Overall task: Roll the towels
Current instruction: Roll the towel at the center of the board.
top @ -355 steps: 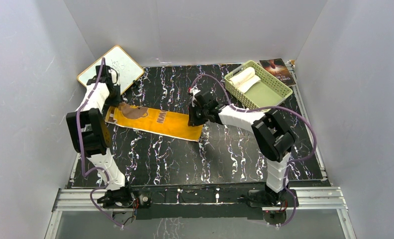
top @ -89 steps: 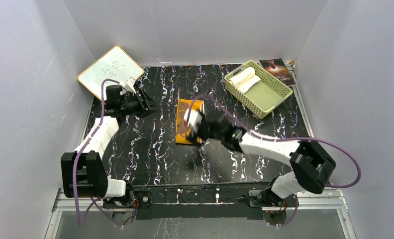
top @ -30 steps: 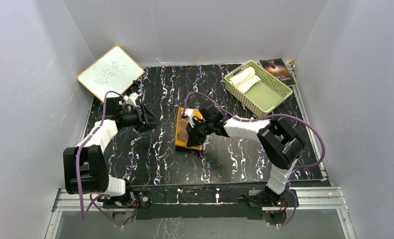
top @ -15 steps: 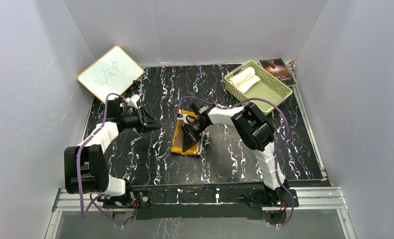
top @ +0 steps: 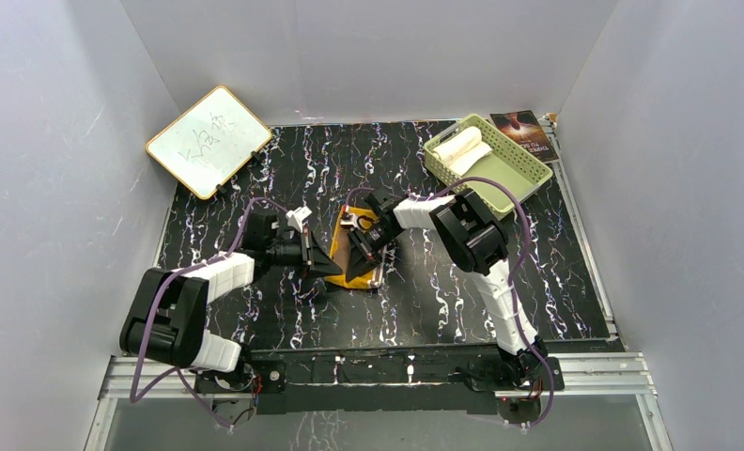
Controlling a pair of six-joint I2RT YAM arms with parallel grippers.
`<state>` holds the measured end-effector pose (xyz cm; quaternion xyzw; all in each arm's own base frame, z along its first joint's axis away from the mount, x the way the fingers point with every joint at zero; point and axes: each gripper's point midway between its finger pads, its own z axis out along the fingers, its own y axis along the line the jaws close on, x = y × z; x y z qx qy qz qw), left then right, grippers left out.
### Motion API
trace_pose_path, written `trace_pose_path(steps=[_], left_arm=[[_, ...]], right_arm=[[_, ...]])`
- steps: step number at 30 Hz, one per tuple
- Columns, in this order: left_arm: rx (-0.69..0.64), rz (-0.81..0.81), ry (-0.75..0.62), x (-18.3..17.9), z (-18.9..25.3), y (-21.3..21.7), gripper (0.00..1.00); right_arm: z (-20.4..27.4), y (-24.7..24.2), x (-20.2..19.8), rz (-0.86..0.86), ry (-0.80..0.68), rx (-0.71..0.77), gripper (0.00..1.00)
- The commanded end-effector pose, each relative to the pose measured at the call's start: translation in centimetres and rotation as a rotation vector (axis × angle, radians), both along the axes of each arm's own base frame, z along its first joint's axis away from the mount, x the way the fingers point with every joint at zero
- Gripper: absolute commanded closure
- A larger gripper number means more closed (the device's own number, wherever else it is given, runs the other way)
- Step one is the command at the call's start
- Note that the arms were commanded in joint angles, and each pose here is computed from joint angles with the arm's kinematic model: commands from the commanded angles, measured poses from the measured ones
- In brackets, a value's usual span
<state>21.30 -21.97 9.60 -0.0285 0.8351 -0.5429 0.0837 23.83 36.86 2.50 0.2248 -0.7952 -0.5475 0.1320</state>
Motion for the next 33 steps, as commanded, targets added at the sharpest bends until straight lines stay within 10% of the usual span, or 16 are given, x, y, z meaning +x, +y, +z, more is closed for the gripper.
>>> trace_pose_path(steps=[1,18,33], left_arm=[[-0.050,-0.015,-0.014,0.3,1.0,-1.5,1.00],[0.263,0.138,-0.036,5.4,-7.8,0.0,1.00],[0.133,0.141,-0.080,8.2,-4.9,1.3,1.00]], right_arm=[[-6.4,-2.6,0.4,-0.108,0.089,-0.244,1.00],[-5.5,-3.5,1.5,-0.143,0.082,-0.269,1.00],[-6.0,-3.9,0.8,-0.131,0.100,-0.275,1.00]])
